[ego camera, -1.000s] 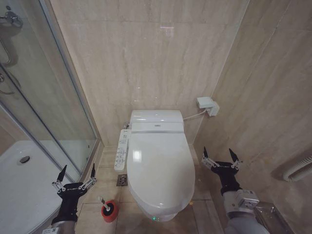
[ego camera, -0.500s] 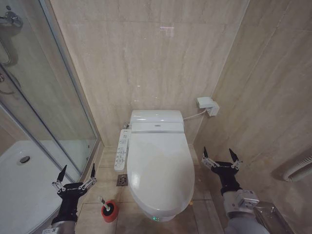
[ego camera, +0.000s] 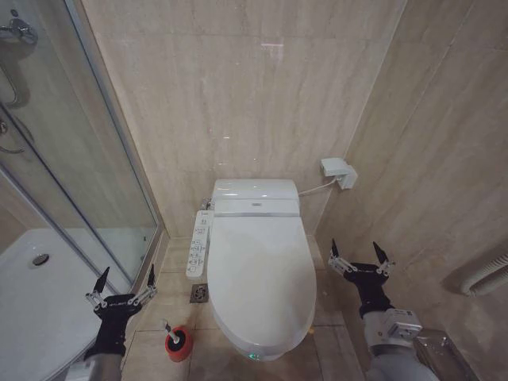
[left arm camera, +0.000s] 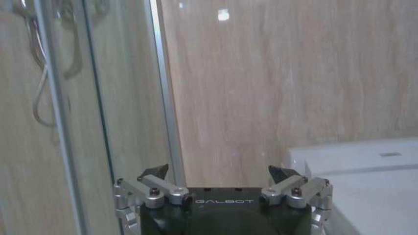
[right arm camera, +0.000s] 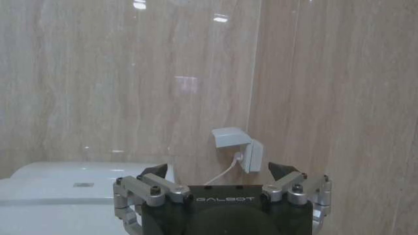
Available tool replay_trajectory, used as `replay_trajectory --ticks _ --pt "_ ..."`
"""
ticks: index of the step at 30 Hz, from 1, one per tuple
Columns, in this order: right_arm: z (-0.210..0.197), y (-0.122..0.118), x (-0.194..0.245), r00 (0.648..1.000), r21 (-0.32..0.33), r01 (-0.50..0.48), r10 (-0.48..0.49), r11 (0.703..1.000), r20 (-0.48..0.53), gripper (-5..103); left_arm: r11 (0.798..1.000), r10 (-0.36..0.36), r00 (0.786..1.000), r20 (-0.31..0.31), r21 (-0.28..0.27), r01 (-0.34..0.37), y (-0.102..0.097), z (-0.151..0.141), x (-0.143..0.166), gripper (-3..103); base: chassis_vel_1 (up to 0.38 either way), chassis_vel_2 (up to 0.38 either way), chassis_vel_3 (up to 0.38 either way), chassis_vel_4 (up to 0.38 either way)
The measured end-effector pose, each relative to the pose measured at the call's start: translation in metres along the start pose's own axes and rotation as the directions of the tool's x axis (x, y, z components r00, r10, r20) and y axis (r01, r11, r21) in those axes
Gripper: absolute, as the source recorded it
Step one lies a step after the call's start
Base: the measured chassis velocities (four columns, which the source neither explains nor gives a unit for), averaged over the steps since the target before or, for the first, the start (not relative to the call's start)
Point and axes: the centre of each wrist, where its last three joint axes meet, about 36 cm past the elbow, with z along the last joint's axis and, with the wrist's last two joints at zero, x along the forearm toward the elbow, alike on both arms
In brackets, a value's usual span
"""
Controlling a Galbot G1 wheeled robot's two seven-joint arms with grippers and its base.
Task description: Open the toilet lid, clean the toilet bowl with a toilet brush, close the toilet lid, and flush.
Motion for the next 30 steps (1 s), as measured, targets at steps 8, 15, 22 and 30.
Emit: replay_trajectory --ticks 8,15,22,30 --pt "0.000 0.000 0.000 1.000 0.000 0.000 0.000 1.000 0.000 100 0.997 0.048 0.991 -0.121 0.060 -0.040 0.012 -0.026 -0.024 100 0.000 0.000 0.000 0.000" --pt "0.000 0.000 0.000 1.000 0.000 0.000 0.000 1.000 0.000 100 0.995 0.090 0.996 0.017 -0.034 -0.089 0.021 -0.023 -0.018 100 0.000 0.000 0.000 0.000" --pt "0.000 0.000 0.000 1.000 0.000 0.000 0.000 1.000 0.000 100 0.995 0.094 0.989 0.117 -0.045 -0.089 0.023 -0.016 -0.015 100 0.000 0.000 0.000 0.000" --pt "0.000 0.000 0.000 1.000 0.000 0.000 0.000 1.000 0.000 100 1.000 -0.007 0.993 0.114 -0.024 0.009 0.020 -0.009 -0.006 100 0.000 0.000 0.000 0.000"
